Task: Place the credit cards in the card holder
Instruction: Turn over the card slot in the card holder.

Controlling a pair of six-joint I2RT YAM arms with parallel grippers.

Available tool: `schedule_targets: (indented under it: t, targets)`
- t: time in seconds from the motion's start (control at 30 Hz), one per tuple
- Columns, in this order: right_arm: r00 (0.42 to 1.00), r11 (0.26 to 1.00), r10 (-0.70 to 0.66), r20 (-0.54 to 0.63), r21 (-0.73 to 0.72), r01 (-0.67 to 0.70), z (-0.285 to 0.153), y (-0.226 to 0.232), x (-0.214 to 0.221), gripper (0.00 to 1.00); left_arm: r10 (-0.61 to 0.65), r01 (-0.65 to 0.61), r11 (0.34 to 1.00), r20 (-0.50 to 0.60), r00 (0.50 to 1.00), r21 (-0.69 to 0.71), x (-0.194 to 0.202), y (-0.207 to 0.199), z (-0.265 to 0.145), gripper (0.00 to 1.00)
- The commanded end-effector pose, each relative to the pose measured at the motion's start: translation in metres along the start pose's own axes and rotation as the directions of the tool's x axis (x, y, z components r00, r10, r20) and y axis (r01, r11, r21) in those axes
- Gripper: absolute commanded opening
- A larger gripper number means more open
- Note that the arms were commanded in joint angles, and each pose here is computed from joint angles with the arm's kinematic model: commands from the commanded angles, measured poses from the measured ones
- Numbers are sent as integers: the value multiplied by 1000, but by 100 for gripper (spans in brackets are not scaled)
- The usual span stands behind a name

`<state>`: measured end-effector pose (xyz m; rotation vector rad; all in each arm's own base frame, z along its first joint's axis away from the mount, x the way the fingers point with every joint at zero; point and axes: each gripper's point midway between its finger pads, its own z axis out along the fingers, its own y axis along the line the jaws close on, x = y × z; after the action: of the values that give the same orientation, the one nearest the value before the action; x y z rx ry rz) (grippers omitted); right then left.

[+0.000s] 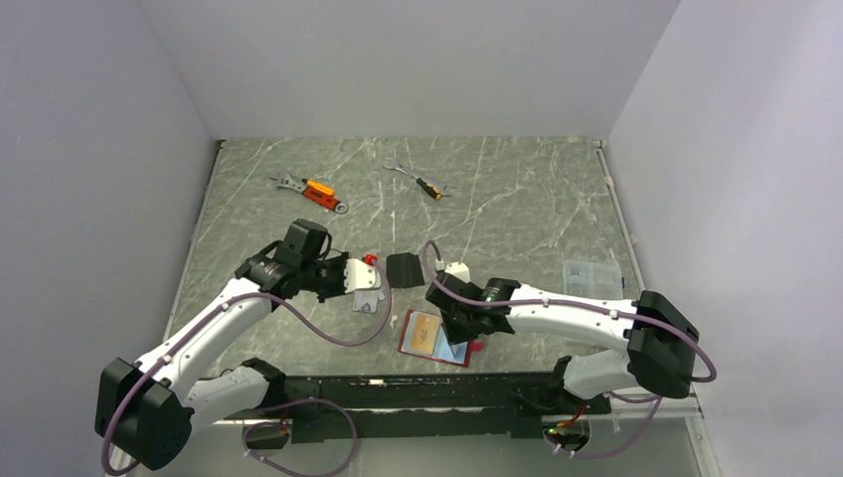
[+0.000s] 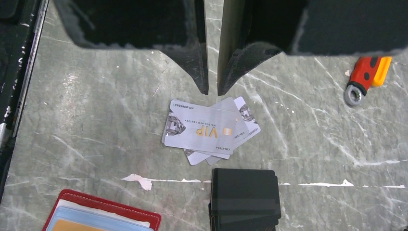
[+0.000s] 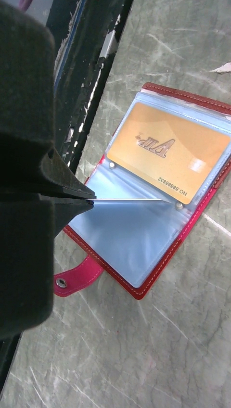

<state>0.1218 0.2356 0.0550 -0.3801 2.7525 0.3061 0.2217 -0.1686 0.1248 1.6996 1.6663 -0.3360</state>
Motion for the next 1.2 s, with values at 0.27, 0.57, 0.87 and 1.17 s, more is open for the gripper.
schedule_targets:
  t: [0.27,0.57,0.87,1.17]
  targets:
    - [999,995,-12,53,101,6,4,6,-2,24,31,-31,1000,12,999,2,-2,-6,-4,18]
    - [995,994,-11,94,109,0,4,12,-17,20,45,-45,999,14,999,23,-4,-12,-2,18]
    - [994,991,66,88,107,-76,0,-2,-9,0,158,-157,985,-7,987,75,-20,-36,25,20]
    - [952,948,300,62,-127,-291,-14,-16,29,0,370,-343,901,-58,927,265,-38,-91,81,18]
